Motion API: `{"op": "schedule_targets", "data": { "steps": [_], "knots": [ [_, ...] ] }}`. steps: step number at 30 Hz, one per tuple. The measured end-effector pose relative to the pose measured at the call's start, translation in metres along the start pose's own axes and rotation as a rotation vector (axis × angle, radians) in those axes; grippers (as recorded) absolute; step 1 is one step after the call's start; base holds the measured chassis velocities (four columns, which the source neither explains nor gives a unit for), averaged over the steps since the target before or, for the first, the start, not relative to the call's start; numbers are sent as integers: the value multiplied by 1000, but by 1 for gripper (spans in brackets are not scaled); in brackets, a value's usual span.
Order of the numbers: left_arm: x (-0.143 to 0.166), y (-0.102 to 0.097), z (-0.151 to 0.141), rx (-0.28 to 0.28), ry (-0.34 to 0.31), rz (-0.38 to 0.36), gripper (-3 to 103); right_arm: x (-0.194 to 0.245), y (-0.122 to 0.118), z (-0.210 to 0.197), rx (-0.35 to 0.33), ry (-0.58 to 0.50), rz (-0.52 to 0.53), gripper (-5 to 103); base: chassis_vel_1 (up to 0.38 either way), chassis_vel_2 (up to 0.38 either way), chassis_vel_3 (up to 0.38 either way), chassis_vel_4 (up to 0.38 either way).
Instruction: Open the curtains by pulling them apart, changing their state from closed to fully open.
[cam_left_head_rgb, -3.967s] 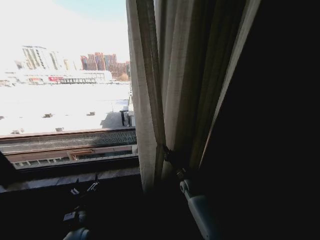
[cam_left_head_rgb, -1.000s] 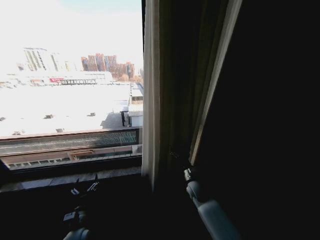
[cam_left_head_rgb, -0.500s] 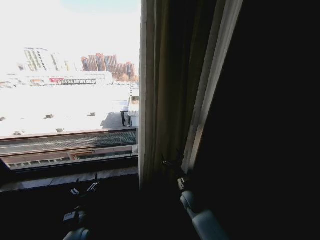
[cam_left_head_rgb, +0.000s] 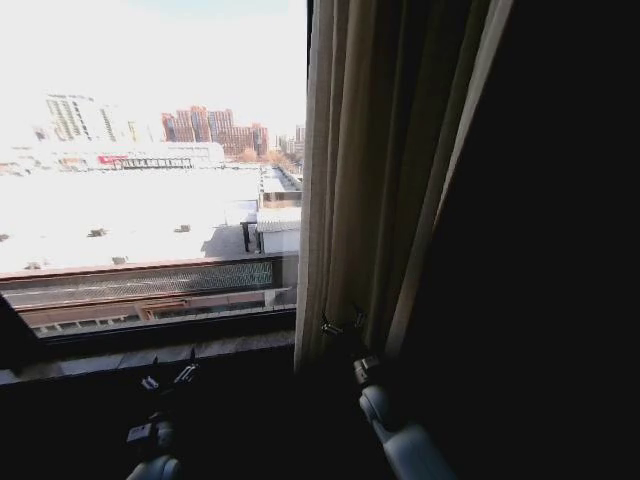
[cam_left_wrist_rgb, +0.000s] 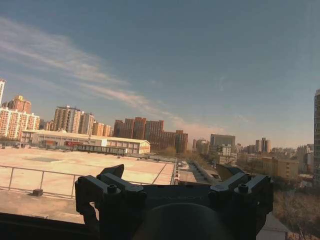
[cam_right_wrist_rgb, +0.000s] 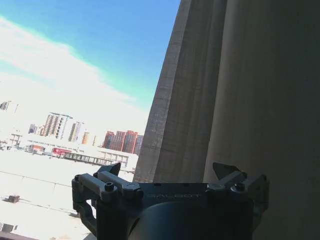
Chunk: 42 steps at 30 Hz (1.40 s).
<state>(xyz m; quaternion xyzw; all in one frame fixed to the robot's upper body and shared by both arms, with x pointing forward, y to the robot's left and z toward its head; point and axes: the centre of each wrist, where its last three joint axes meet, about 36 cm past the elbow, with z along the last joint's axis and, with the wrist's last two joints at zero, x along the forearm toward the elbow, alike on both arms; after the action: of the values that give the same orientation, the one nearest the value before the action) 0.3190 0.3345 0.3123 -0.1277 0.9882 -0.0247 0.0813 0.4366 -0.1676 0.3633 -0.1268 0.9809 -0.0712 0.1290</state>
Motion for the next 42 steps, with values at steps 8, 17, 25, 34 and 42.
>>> {"op": "schedule_targets", "data": {
  "steps": [8, 17, 25, 34, 42],
  "knots": [
    [0, 0, 0, 0, 0, 0, 100, 5, 2, 0, -2, 5, -5, 100, 355, 276, -353, -274],
    [0, 0, 0, 0, 0, 0, 100, 14, 1, -3, 3, 1, -13, 100, 395, 344, -388, -345],
    [0, 0, 0, 0, 0, 0, 100, 19, 3, -7, -3, -4, -20, 100, 372, 324, -380, -321],
    [0, 0, 0, 0, 0, 0, 100, 26, 7, -7, -6, -1, -28, 100, 387, 324, -380, -318],
    [0, 0, 0, 0, 0, 0, 100, 28, 9, -7, -5, -1, -32, 100, 394, 345, -381, -348]
  ]
}}
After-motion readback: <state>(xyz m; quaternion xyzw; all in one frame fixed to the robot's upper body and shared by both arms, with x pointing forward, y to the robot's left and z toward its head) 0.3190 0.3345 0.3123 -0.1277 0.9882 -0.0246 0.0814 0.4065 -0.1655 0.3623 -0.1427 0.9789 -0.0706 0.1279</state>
